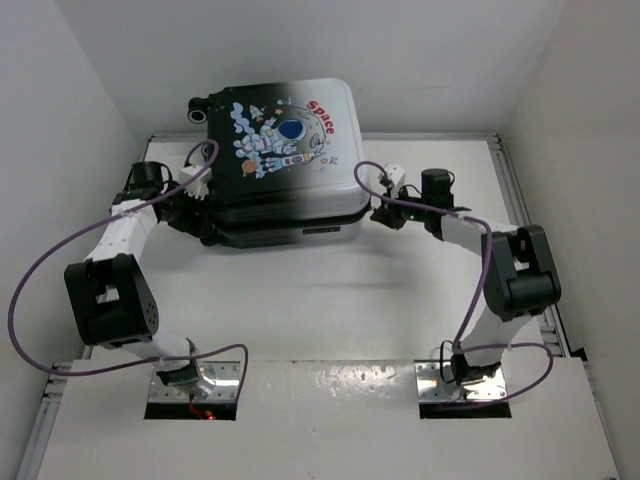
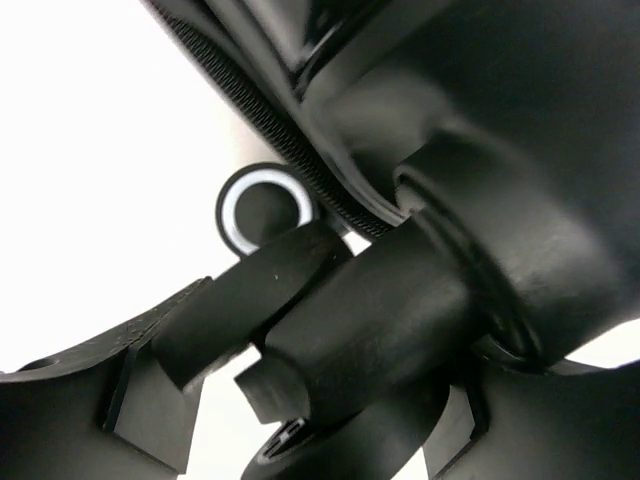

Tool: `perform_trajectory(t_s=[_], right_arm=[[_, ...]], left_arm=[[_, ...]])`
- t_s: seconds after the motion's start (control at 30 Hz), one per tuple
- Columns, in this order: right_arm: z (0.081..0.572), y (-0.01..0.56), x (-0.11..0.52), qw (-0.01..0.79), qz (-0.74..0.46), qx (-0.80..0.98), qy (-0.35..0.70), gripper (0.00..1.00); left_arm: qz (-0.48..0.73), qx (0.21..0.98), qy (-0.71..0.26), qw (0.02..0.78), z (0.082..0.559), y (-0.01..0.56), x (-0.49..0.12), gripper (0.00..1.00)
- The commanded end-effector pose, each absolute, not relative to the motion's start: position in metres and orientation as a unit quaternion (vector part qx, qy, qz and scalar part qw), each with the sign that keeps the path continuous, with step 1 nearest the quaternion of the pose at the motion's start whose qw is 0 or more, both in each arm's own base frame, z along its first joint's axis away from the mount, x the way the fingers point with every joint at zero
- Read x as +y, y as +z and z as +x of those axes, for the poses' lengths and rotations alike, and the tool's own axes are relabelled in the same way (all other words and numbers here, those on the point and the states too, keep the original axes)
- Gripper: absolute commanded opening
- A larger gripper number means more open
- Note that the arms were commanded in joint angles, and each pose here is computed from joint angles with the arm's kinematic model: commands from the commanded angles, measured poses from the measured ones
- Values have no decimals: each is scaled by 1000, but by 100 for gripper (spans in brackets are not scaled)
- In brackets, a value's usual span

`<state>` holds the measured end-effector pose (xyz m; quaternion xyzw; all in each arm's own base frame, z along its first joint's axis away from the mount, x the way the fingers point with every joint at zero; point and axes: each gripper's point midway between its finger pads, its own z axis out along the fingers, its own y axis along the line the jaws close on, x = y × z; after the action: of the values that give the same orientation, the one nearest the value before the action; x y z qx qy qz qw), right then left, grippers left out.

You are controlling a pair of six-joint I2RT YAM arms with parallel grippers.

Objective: Pack the luggage

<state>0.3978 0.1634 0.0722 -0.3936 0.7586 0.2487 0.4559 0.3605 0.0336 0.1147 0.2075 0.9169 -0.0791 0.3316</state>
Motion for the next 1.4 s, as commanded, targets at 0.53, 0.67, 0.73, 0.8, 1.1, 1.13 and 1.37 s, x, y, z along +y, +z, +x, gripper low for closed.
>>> perform_trajectory(t_s=[0.53,0.67,0.73,0.8,1.1,1.13,1.37], right_arm=[[668,78,80,688,-286,667,-9,0],[701,84,92,717,-268,642,-42,0],[709,79,96,720,-252,646,-39,0],[706,73,113,718,-256,647,7,0],[594,114,229,707,-344,577,221,0],[565,103,255,681,-347,589,262,0],[459,151,360,633,-403,519,409,0]], left_arm=[[16,882,129,453,462,179,134,61],[17,855,103,507,461,223,119,68],[15,844,101,527,457,239,116,74],[13,828,98,551,447,265,110,82],[6,791,59,608,413,326,105,96],[23,793,45,607,409,323,97,96],[173,800,-16,574,352,296,46,95]])
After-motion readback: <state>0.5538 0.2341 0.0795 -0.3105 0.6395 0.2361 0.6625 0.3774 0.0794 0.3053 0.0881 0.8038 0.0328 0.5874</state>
